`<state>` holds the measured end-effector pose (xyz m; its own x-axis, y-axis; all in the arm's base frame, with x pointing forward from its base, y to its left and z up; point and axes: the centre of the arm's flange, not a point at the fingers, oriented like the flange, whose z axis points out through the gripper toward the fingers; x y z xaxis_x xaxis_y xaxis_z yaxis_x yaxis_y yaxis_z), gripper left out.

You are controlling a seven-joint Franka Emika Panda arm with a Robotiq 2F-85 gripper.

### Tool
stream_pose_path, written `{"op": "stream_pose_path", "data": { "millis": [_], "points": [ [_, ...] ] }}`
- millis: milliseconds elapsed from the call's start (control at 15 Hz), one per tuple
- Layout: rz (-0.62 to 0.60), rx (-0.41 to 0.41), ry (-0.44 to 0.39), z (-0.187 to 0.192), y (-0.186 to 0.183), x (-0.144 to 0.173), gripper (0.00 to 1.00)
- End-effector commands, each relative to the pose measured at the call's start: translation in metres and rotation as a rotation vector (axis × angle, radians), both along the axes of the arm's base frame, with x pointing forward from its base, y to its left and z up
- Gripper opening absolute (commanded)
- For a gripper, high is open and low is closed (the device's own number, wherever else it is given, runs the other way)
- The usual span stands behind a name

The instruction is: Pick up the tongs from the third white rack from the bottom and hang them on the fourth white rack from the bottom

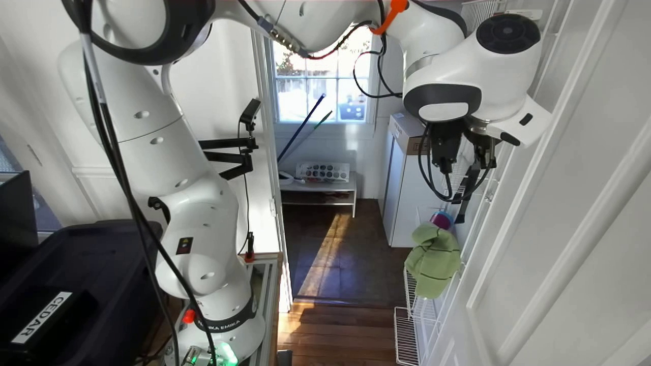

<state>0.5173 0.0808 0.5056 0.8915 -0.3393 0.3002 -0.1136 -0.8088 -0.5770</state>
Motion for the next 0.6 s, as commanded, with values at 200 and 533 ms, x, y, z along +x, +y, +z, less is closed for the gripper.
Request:
{"op": "stream_pose_path", "data": {
  "millis": [200, 533],
  "points": [
    [0.054, 0.004, -0.023, 0.047, -0.011, -0.009, 0.01],
    [0.06, -0.004, -0.013, 0.038, -0.017, -0.008, 0.04]
  ]
}}
